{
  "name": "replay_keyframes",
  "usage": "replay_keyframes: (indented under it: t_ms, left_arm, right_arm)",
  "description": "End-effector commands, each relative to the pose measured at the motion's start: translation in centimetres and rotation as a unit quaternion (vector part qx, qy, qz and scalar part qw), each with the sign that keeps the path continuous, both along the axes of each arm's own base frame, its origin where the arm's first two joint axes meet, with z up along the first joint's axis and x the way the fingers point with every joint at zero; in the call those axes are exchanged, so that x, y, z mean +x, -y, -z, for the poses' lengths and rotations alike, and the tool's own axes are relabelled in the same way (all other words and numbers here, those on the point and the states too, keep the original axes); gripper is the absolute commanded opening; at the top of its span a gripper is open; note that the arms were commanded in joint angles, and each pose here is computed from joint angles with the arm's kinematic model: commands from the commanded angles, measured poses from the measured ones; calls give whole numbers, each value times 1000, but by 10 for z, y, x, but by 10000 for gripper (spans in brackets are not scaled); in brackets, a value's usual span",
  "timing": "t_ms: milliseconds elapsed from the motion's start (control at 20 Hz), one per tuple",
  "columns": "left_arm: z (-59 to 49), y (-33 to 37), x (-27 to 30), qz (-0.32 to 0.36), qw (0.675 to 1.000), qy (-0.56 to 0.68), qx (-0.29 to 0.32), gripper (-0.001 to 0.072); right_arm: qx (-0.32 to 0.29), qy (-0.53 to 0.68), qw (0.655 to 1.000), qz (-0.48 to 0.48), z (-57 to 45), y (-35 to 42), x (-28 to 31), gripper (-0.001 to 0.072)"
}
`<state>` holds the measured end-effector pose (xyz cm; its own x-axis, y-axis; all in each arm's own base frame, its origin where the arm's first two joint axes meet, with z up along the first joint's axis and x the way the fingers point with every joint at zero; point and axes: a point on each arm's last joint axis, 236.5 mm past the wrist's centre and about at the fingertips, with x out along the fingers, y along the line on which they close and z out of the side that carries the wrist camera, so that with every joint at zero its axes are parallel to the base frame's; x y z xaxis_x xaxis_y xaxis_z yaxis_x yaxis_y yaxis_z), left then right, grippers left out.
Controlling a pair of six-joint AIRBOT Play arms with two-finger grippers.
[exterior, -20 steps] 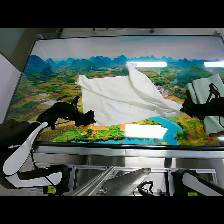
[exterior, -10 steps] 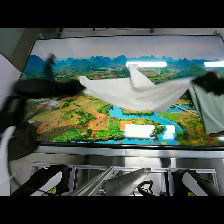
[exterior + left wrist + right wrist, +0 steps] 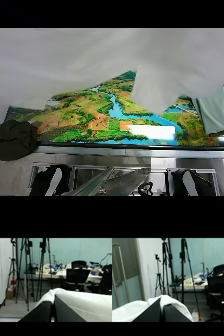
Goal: Fold the shirts.
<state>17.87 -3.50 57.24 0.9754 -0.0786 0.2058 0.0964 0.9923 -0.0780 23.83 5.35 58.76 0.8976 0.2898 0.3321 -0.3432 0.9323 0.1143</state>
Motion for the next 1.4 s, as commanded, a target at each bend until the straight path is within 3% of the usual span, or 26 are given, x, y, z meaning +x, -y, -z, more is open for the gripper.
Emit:
replay_keyframes:
  t_ms: [0, 100, 200, 450, 700, 900, 1000, 1150, 1350]
  left_arm:
    - [20, -23, 30, -37, 998, -58, -3, 16]
    - [61, -26, 81, -1, 992, -124, -23, 16]
    - [119, -3, 137, 76, 975, -206, -26, 17]
    - [288, 66, 252, 184, 903, -389, -11, 17]
    - [492, 63, 340, 162, 839, -519, -32, 17]
    - [614, 46, 381, 134, 791, -592, -79, 17]
    - [632, 43, 401, 126, 784, -600, -98, 17]
    - [621, 42, 431, 118, 799, -578, -117, 17]
    - [588, 50, 433, 138, 798, -577, -106, 17]
  right_arm:
    - [-10, 41, 999, 27, -21, 1, -18, 23]
    - [-8, -6, 1000, 15, 0, 10, 11, 23]
    - [-2, -96, 995, -20, 48, 18, 59, 23]
    - [47, -343, 936, -65, 253, 27, 186, 22]
    - [110, -520, 847, 11, 506, 56, 248, 22]
    - [164, -580, 795, 65, 636, 91, 282, 22]
    - [195, -571, 795, 59, 648, 101, 313, 22]
    - [190, -555, 809, 37, 637, 108, 355, 22]
    - [126, -551, 825, 12, 611, 107, 370, 22]
